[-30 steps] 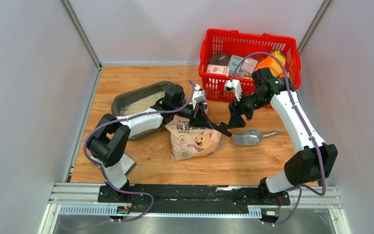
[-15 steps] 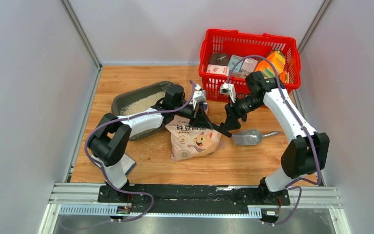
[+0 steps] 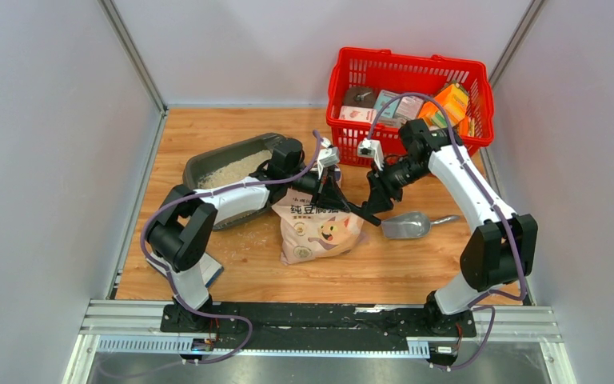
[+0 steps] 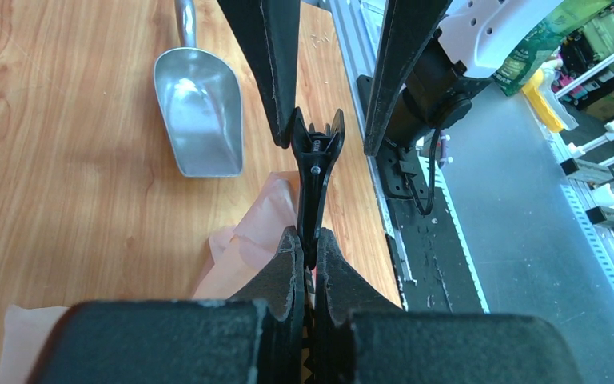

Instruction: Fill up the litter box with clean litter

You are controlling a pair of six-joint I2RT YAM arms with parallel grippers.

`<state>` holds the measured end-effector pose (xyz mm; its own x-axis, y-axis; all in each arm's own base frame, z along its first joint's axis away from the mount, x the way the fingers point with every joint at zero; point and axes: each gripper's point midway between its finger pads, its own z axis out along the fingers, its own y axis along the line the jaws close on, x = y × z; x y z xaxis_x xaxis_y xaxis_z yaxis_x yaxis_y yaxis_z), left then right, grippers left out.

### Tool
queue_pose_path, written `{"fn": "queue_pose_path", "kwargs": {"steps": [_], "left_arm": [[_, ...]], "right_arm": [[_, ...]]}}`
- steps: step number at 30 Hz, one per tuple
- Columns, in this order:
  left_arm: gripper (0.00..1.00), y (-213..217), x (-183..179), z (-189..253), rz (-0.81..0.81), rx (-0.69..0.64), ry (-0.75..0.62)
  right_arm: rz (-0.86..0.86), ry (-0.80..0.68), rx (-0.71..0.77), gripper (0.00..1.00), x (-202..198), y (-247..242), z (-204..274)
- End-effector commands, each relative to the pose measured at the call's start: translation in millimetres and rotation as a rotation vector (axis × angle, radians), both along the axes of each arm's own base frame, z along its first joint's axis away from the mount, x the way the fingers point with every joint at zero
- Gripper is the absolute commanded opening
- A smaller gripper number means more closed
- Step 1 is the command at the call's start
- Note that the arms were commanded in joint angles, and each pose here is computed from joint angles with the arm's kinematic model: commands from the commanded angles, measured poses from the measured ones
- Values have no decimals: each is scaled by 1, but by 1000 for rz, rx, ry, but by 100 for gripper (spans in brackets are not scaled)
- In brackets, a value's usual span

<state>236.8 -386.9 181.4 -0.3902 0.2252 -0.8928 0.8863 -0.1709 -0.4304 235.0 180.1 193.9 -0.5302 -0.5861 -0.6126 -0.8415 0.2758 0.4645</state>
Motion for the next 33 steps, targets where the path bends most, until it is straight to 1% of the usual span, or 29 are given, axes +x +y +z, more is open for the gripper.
{"fn": "queue_pose_path", "kwargs": {"steps": [1, 2, 4, 5, 6, 8, 9, 11, 15, 16, 17, 18, 19, 20, 21, 23, 24, 28, 31, 32, 33], "left_arm": [[0, -8, 2, 14, -24, -36, -34], [0, -8, 2, 15, -25, -37, -35], [0, -8, 3, 14, -22, -35, -33], [3, -8, 4, 13, -21, -32, -29], [12, -9, 5, 15, -15, -30, -29], [20, -9, 7, 13, -2, -20, -32], [28, -9, 7, 13, 1, -19, -34], [33, -7, 7, 16, 1, -18, -38], [38, 2, 11, 22, 9, -18, -43], [39, 5, 11, 21, 9, -13, -43], [39, 8, 11, 23, 11, -13, -48], [40, 13, 16, 24, 20, -17, -75], [40, 17, 15, 22, 21, -2, -72], [40, 20, 16, 21, 25, 4, -81], [41, 22, 17, 19, 19, 5, -109], [41, 25, 15, 9, 12, 36, -114], [40, 24, 16, 9, 7, 31, -120], [36, 21, 15, 5, -4, 18, -104], [29, 20, 14, 3, -12, 18, -124], [23, 20, 14, 3, -10, 19, -124], [20, 19, 14, 3, -10, 17, -127]], "right_arm": [[22, -41, 10, 43, 2, 4, 1], [23, -42, 7, 42, 2, 4, -1], [27, -44, 11, 35, 2, 5, -1], [30, -46, 14, 25, 2, 5, 0], [29, -46, 24, 19, 2, 6, 2], [31, -55, 31, 6, 3, 7, 5], [33, -65, 34, 4, 3, 7, 8], [36, -76, 34, 0, 4, 7, 11], [79, -107, 31, 0, -7, 1, 27], [83, -131, 32, 0, -6, 0, 36], [84, -126, 24, 0, -10, -4, 42], [88, -144, 11, 0, -10, -8, 47], [85, -190, 15, 0, -4, -11, 59], [81, -180, 12, 0, -7, -15, 64], [78, -192, 11, 0, -6, -17, 68], [70, -234, 2, 0, -1, -22, 75], [74, -244, -5, 0, 0, -24, 74], [117, -281, -37, 0, -1, -29, 66], [204, -325, -78, 0, -6, -29, 58], [242, -352, -109, 0, -5, -32, 53], [261, -355, -120, 0, -6, -32, 51]]}}
